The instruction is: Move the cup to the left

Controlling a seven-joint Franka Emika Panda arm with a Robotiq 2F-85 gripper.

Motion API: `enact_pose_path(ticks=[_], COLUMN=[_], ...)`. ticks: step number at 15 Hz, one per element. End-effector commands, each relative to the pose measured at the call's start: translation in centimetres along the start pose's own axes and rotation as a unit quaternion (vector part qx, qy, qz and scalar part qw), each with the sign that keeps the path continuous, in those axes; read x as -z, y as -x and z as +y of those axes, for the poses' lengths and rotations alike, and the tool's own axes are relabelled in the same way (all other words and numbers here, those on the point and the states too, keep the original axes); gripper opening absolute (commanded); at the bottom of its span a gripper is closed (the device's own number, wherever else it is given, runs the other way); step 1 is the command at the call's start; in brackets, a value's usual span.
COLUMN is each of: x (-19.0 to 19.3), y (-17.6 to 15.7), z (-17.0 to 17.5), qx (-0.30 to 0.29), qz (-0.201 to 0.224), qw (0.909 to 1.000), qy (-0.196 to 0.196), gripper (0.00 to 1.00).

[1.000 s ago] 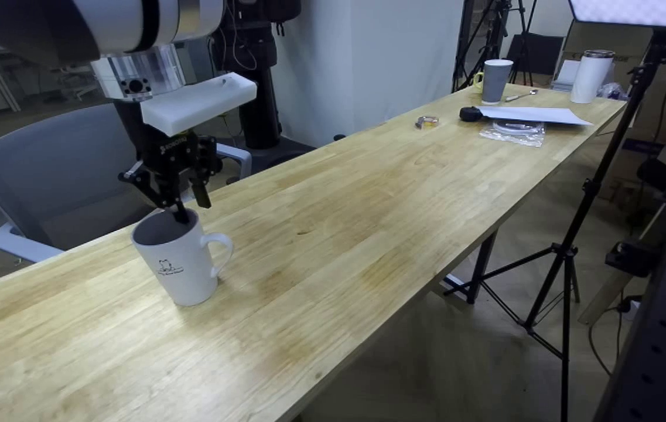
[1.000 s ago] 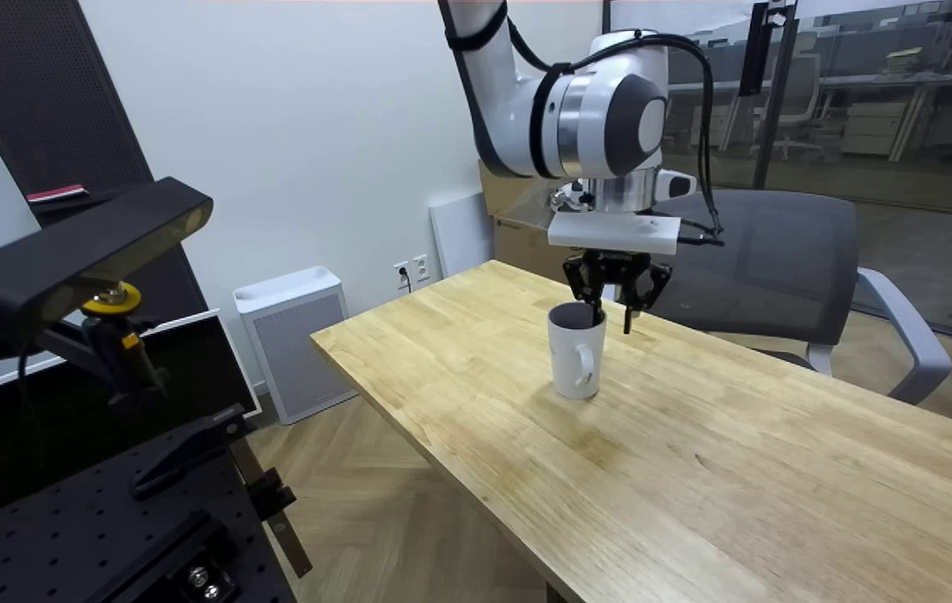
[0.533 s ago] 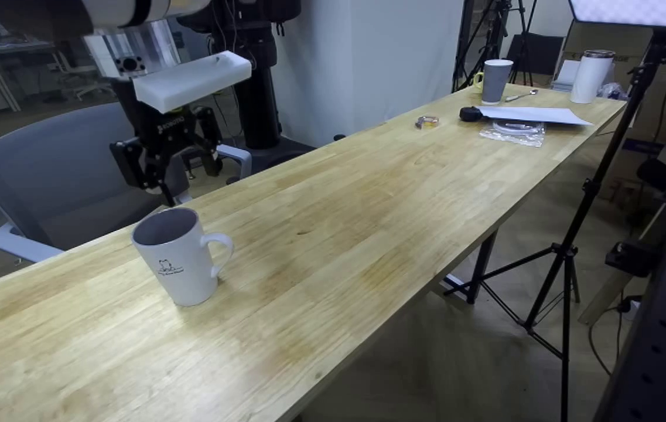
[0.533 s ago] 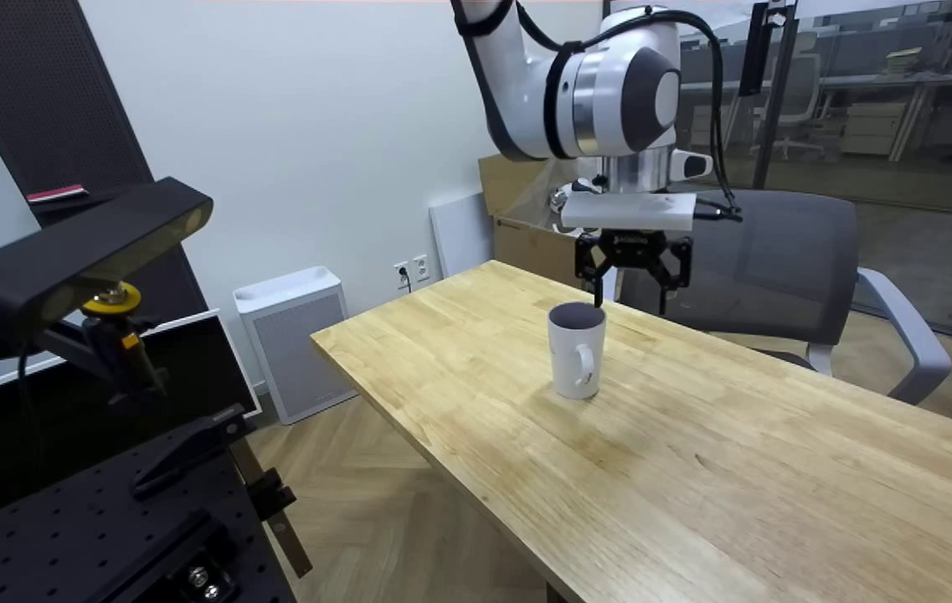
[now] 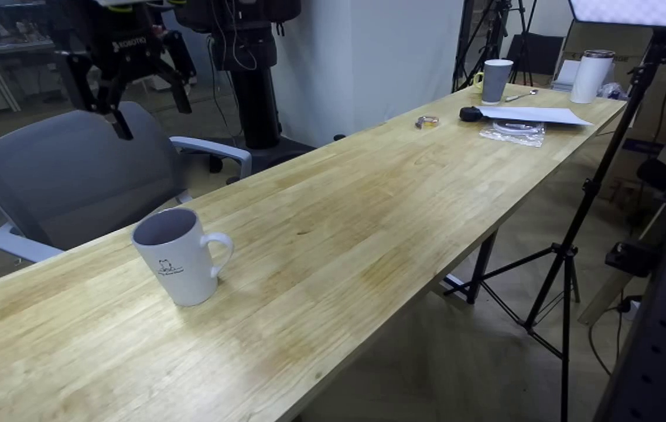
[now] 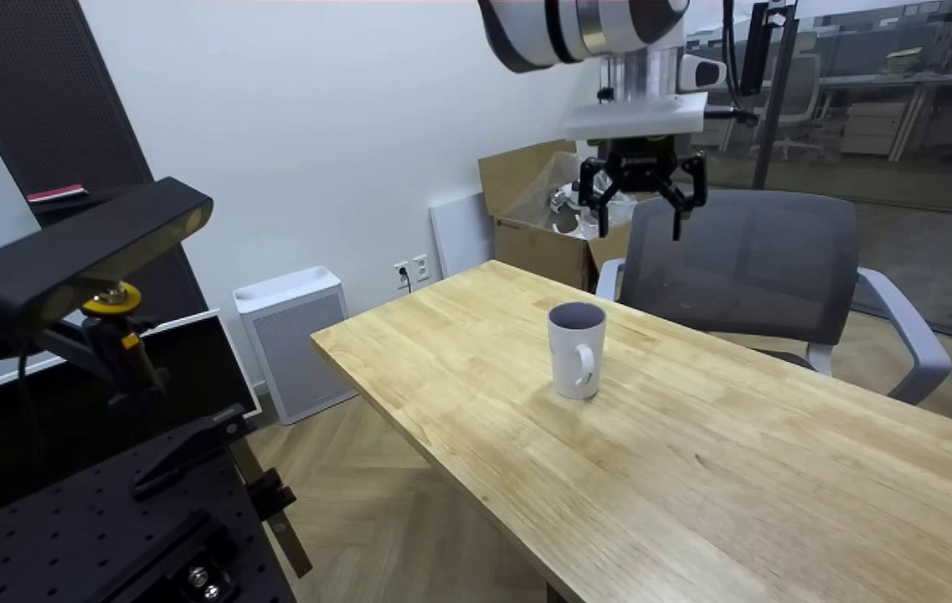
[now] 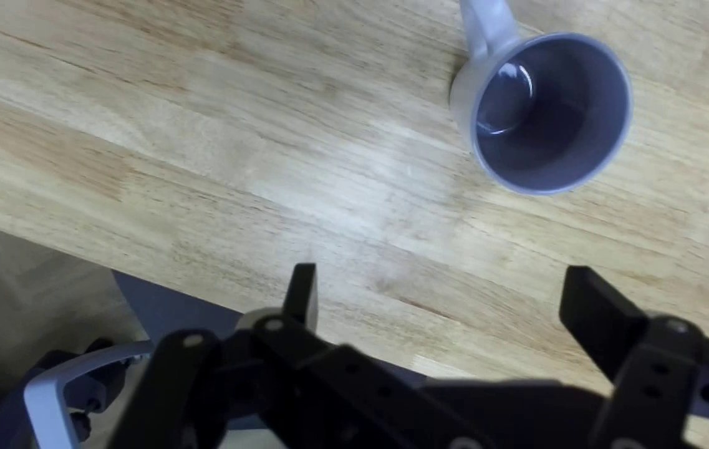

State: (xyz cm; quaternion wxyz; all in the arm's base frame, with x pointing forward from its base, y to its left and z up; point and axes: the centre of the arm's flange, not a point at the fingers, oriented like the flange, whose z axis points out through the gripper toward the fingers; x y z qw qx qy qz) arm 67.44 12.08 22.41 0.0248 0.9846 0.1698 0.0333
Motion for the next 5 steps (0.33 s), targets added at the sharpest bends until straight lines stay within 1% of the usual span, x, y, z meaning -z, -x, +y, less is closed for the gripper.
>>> enact_pose_path(ticks=[1,3,5], x=[1.0,2.5,2.6], y=[0.2,0.8,1.1], z=[0.0,0.0,0.0], qx=[-0.001,-0.003,-0.004], qz=[-0.008,-0.017,-0.019], qw=[1.0000,0.9999,0.9998], qy=[0.000,0.001,0.001], gripper=[1.00,1.00,1.00])
